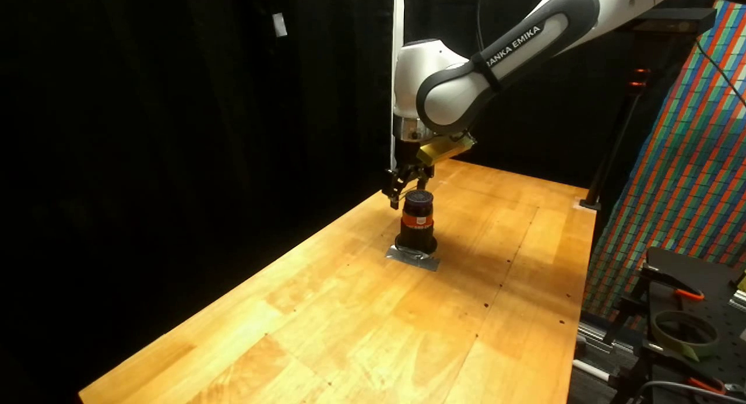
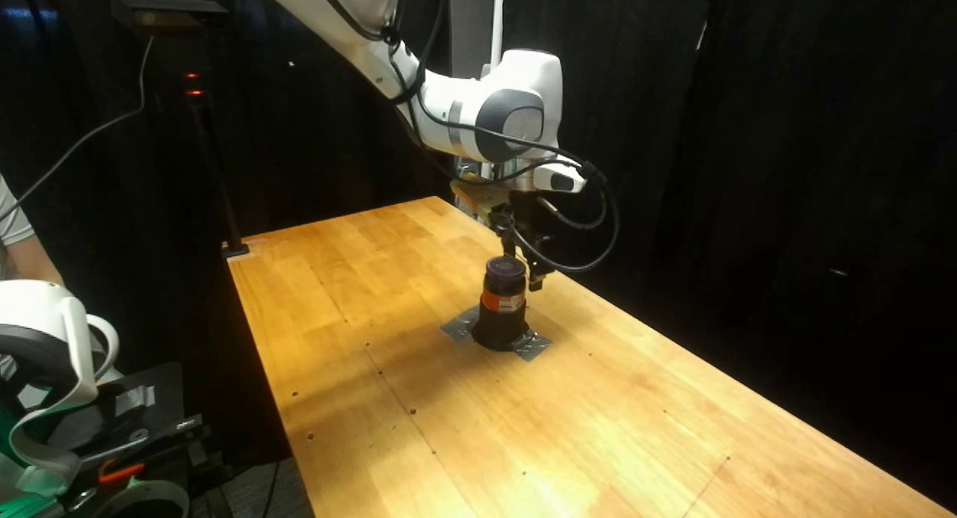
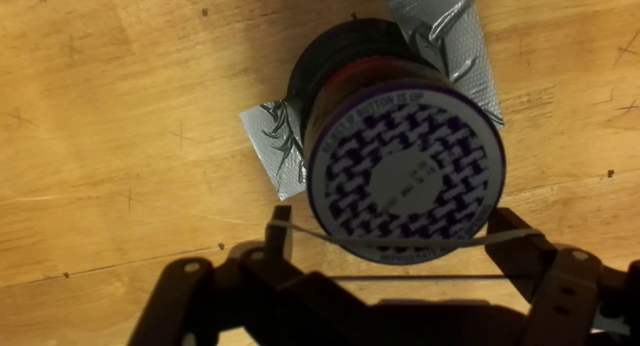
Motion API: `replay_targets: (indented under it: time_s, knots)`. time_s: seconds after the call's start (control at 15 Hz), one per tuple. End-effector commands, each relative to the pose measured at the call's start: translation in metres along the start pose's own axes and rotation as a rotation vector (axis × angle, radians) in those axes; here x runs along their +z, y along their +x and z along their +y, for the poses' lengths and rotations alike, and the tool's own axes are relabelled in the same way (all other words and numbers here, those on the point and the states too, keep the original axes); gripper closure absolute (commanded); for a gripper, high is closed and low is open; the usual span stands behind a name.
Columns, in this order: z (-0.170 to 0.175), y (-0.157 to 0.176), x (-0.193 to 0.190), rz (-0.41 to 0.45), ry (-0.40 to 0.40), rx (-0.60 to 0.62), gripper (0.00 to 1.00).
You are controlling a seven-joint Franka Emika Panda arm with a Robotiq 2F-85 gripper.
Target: Put a rubber band around the cup
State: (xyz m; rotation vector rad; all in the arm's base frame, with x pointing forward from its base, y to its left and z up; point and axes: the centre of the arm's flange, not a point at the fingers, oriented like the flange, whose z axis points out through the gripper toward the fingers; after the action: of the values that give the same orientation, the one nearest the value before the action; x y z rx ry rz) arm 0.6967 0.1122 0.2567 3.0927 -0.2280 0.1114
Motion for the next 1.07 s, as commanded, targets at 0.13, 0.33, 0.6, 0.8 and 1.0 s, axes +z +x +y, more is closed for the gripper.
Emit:
replay_targets:
  time_s: [0.13,0.33,0.6,0.8,1.0]
  knots:
    - [0.011,0.003,0.003,-0.094,0.015,0.03,0.0]
    - [0.019,-0.008,0.005,-0.173,0.01,0.04,0.0]
    - [0.022,-0.016,-0.004,-0.177,0.022,0.064,0.0]
    - [0.025,-0.02,-0.013,-0.159,0.046,0.074,0.0]
    - [0.029,-0.024,-0.021,-0.159,0.069,0.082,0.0]
